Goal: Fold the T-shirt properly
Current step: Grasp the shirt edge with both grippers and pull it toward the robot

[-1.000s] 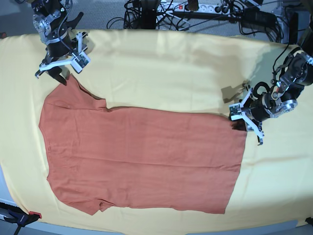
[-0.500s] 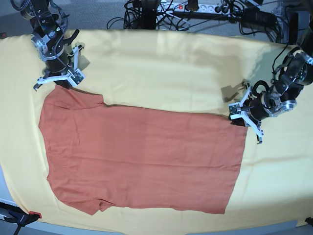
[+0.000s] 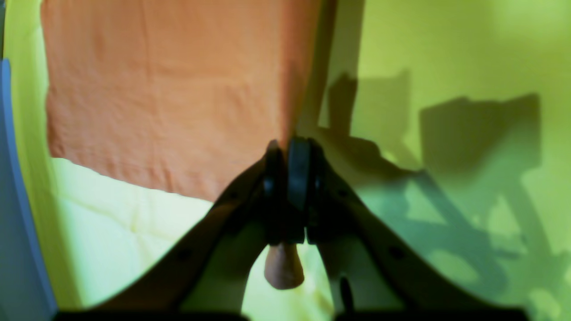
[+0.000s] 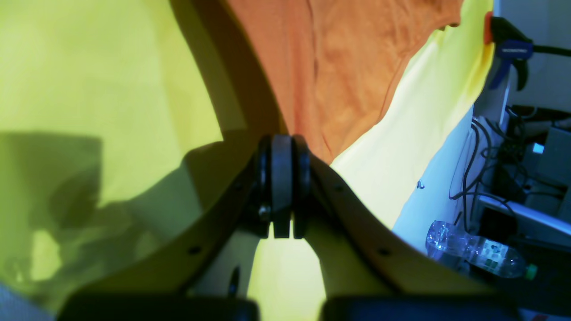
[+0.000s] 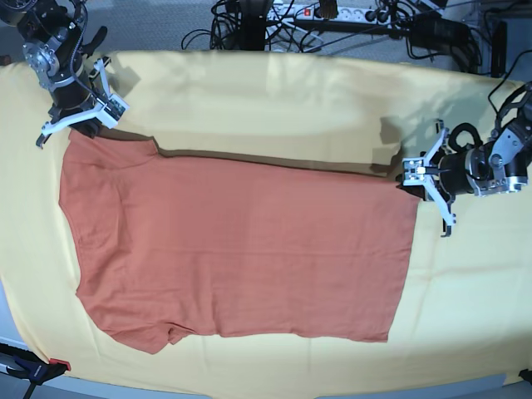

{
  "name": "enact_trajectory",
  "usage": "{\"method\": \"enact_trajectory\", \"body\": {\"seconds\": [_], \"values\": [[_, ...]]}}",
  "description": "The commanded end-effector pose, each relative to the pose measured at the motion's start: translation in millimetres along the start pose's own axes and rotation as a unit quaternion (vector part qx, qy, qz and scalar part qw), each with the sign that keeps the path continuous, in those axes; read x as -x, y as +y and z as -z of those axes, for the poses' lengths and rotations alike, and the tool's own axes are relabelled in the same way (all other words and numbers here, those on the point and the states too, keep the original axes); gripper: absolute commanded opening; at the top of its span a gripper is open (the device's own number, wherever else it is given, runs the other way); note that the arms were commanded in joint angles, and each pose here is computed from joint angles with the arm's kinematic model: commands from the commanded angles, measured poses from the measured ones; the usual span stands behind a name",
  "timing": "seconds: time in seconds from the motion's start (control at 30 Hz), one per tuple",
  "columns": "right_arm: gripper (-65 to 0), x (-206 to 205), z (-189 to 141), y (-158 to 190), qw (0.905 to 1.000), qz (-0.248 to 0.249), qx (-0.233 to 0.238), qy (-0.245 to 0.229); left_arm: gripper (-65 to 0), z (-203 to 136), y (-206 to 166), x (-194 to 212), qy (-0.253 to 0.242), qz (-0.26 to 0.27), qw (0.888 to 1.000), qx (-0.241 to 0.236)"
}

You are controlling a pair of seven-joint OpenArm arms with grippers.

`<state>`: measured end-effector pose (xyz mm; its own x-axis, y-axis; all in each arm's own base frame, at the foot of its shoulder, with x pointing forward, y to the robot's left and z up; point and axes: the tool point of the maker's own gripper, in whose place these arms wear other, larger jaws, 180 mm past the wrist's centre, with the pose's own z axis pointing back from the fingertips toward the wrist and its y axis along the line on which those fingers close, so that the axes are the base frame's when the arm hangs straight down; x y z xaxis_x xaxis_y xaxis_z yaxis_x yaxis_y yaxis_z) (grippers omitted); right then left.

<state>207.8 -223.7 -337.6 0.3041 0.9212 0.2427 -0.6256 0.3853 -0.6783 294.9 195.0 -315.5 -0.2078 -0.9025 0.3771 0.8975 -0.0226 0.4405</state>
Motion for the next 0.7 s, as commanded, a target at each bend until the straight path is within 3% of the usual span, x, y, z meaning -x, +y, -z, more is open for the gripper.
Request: {"method": "enact_trajectory", "body": {"seconds": [0.0,0.3,0.67], "values": [[-65.0,0,-5,-8,0.9999,-0.011,0.012,0.002,-65.0,-14,10,-1,0.000,0.007,1.000,-0.008],[-65.0,13,-36,23,0.9975,-0.045,-0.043,0.032,-65.0,-47,-25,-17,-0.028,-0.019,0.998,0.054],[-65.0,26,-78,65,0.9901,-0.069,-0.107,0.059,-65.0,-69,-98,-40,-0.038,-0.002,0.987,0.155]]}}
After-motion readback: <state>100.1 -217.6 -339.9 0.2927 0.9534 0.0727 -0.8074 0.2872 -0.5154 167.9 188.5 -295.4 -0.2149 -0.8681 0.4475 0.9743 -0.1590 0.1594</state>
